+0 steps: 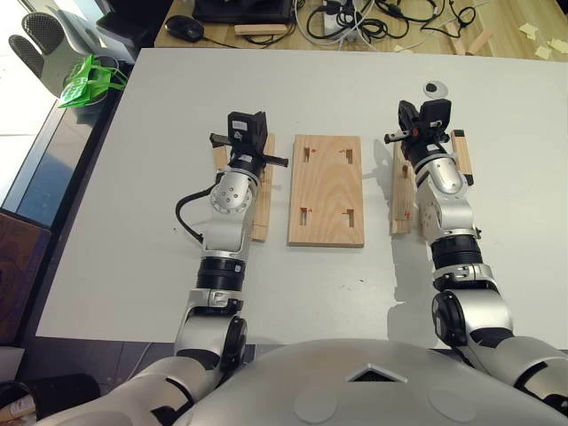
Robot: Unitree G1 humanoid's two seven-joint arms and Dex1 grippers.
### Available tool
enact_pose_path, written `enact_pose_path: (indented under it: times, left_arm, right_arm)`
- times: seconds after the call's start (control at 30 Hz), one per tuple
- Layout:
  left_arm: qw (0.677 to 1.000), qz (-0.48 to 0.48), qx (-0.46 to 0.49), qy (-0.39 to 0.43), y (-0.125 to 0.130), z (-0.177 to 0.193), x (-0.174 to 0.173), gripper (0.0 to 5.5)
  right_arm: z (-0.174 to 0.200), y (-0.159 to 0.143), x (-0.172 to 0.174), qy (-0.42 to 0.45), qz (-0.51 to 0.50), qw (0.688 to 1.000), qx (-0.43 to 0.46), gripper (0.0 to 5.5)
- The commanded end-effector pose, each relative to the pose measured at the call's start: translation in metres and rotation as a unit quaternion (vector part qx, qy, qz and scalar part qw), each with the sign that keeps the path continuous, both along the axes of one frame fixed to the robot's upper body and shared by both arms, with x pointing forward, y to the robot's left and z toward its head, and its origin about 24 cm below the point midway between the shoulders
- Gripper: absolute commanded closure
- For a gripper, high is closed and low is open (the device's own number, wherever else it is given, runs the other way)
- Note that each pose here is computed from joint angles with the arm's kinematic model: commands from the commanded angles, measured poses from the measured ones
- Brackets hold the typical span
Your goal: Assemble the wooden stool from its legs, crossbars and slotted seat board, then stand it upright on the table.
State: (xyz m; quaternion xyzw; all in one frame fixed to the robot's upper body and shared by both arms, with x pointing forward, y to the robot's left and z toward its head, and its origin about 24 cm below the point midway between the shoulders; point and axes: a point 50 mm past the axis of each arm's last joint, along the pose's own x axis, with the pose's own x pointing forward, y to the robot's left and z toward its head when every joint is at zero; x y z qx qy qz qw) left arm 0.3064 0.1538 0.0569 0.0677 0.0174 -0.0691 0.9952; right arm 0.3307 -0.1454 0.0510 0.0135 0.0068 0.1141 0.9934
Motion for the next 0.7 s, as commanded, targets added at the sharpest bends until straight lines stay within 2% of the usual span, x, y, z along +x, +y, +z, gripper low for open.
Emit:
enact_pose_path:
  times: [0.03,0.17,0.33,0.47,0.7]
  left_arm:
    - [0.997,0.015,0.073,0.01,0.021,0.015,0.006,4.66]
    - [0.99,0.011,0.13,0.062,0.04,0.018,0.003,4.09]
    - [0.976,0.013,0.175,0.128,0.062,0.021,-0.017,3.26]
    - [0.962,0.023,0.202,0.183,0.075,0.019,-0.026,3.19]
    - [0.955,0.05,0.136,0.258,0.062,-0.009,-0.02,3.19]
  right_arm:
    - [0.004,-0.003,0.001,-0.002,-0.018,1.0,0.017,5.5]
    - [0.005,-0.007,-0.003,-0.006,-0.034,0.999,0.027,5.5]
    - [0.008,-0.006,-0.007,-0.009,-0.042,0.998,0.037,5.5]
    - [0.008,-0.008,-0.011,-0.011,-0.052,0.998,0.044,5.5]
    - [0.011,-0.005,-0.013,-0.015,-0.063,0.996,0.055,5.5]
